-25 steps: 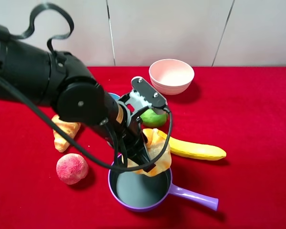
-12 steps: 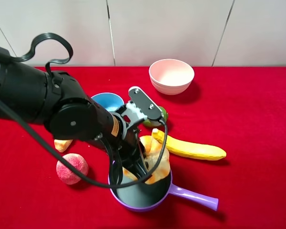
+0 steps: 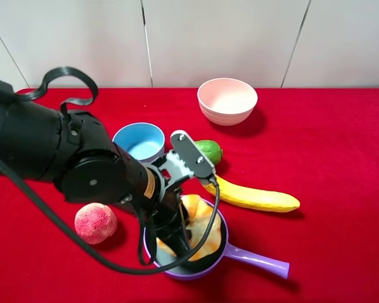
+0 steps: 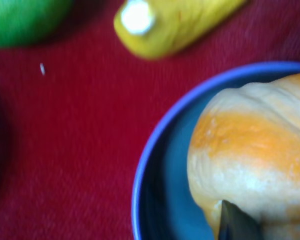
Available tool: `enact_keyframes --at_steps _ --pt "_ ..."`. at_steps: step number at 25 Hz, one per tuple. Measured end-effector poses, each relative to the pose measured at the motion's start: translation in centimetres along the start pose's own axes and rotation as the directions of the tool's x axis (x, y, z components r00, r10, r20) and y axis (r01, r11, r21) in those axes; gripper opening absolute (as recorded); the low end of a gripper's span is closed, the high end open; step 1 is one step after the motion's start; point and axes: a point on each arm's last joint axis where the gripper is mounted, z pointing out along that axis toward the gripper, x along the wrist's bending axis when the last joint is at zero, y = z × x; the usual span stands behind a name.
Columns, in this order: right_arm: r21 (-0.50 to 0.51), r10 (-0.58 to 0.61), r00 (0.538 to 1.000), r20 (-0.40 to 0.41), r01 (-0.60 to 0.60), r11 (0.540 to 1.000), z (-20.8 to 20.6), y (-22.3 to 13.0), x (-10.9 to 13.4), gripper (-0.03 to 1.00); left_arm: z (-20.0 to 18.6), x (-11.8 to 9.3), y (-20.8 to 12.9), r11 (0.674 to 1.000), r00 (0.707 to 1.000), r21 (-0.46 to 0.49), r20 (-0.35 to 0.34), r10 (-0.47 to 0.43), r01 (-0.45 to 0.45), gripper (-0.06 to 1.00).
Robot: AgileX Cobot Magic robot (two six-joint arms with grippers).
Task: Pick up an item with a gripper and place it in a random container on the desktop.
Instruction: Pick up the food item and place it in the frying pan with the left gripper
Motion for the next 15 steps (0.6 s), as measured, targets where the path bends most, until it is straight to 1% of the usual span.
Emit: enact_keyframes --at_steps 4,10,15 --pt "0.0 0.0 1.0 0.0 0.0 1.0 0.0 0.0 0.0 0.69 0.15 0.01 -0.49 1.0 1.0 0.013 0.0 0.0 0.0 0.25" --pt "0.0 0.0 1.0 0.0 0.0 1.0 0.0 0.0 0.0 0.69 0.15 0.01 -0.44 1.0 1.0 0.008 0.0 -0.001 0.001 0.25" --pt "0.0 0.0 1.0 0.0 0.0 1.0 0.0 0.0 0.0 0.69 0.15 -0.05 -0.44 1.0 1.0 0.008 0.006 -0.025 0.025 0.25"
